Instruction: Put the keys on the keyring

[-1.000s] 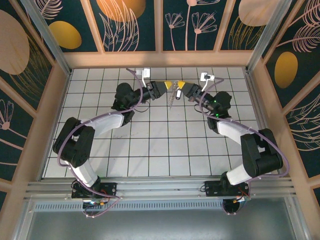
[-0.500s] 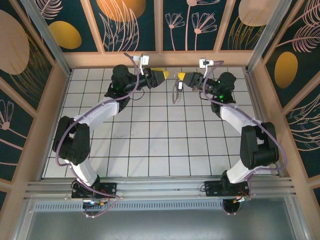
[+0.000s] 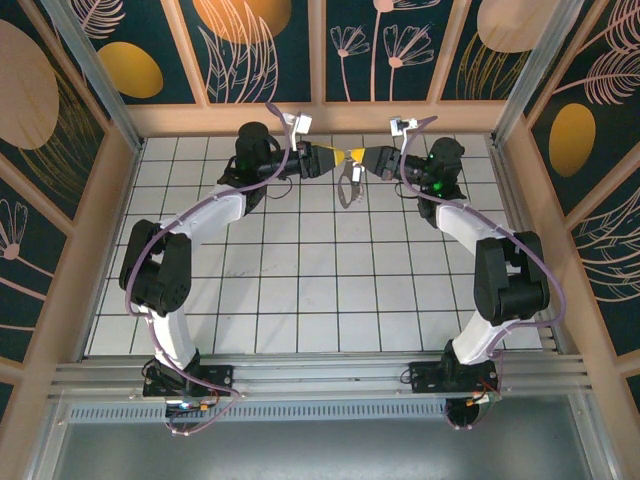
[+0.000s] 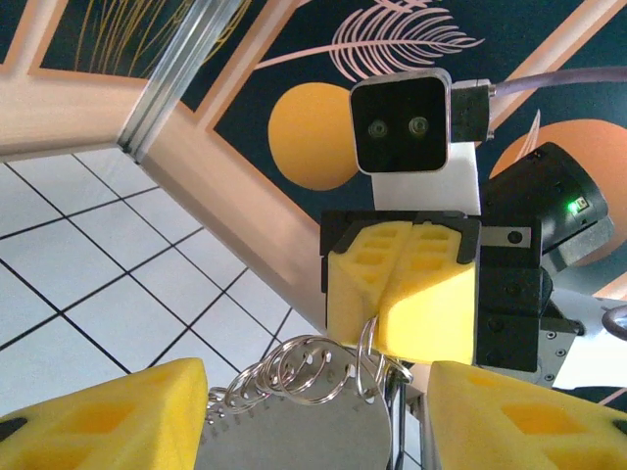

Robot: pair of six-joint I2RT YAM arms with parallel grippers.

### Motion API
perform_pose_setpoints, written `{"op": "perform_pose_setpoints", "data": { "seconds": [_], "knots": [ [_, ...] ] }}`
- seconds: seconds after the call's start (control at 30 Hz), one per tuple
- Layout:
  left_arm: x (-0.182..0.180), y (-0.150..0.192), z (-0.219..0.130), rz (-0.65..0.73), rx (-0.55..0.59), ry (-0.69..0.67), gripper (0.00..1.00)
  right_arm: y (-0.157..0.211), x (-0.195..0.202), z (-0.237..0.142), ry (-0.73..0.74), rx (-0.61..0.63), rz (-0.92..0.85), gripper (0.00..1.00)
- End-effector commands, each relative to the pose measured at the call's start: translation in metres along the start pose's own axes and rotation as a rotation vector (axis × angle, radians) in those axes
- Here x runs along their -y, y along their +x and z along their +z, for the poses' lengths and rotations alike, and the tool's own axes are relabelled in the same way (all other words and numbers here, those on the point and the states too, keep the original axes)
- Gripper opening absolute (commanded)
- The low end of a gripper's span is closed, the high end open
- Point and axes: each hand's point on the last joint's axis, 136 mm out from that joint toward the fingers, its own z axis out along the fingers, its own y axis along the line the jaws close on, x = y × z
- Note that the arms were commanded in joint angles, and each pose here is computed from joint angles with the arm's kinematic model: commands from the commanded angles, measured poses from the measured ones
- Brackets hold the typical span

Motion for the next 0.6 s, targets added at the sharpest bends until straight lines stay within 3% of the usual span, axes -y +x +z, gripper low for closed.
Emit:
{"op": "perform_pose_setpoints", "data": {
  "seconds": [0.0, 0.57],
  "knots": [
    [0.0072, -0.0103, 0.0008, 0.031, 0.003, 0.037, 0.60, -0.0132, -0.0193, 0.0023, -0.050, 0.007, -0.072, 0.00],
    [0.0069, -0.0103, 0.0032, -0.005, 0.019, 0.075, 0.52, -0.0075, -0.0230, 0.0118, -0.068, -0.003, -0.072, 0.00]
  ]
}}
